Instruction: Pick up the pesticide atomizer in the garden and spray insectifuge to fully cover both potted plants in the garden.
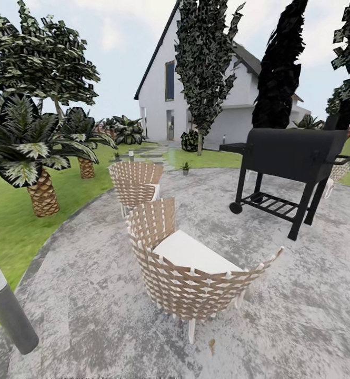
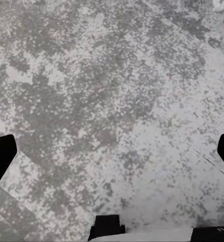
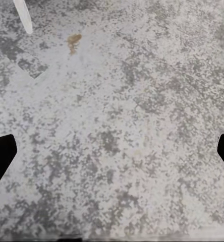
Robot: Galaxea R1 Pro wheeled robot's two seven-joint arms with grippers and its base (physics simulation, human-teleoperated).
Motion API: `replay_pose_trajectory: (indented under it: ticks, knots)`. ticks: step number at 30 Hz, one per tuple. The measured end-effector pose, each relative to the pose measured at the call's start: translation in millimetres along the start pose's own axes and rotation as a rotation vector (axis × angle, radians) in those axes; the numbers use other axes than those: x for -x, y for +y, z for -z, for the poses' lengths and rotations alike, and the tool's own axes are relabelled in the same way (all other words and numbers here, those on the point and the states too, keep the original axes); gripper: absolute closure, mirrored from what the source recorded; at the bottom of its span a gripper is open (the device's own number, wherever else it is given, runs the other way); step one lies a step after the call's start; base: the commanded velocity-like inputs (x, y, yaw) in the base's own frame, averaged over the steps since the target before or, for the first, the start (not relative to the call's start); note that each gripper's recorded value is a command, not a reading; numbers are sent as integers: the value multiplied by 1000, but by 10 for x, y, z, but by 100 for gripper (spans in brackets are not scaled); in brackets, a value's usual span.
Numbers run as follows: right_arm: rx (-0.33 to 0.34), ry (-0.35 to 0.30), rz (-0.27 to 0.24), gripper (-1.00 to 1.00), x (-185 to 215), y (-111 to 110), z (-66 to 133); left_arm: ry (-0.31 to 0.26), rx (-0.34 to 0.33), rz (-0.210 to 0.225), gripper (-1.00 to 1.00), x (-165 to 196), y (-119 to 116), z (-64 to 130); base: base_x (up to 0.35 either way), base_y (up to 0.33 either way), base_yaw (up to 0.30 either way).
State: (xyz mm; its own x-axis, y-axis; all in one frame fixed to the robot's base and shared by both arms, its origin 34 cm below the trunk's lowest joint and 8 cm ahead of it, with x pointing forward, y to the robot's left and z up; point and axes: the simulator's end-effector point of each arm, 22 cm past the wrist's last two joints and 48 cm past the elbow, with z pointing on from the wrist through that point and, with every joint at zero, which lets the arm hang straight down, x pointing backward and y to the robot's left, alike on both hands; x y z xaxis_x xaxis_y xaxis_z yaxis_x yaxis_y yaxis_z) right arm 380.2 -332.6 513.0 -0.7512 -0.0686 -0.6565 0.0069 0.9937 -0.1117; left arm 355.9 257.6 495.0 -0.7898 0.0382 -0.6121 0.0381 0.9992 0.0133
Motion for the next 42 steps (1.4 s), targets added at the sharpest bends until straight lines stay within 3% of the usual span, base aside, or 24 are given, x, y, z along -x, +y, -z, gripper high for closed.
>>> replay_pose_trajectory:
  ticks: [4, 21, 42]
  knots:
    - [-1, -12, 0, -100, 43, -13, 9, -40, 1, -2, -100, 174, 9, -14, -268, 221, -287]
    - [-1, -10, 0, -100, 42, -4, -5, -37, 8, -1, -100, 140, 56, -9, -155, 225, -299]
    - [-2, -10, -1, -100, 42, -5, -6, -40, 22, 3, -100, 134, 133, -1, -1, 16, -300]
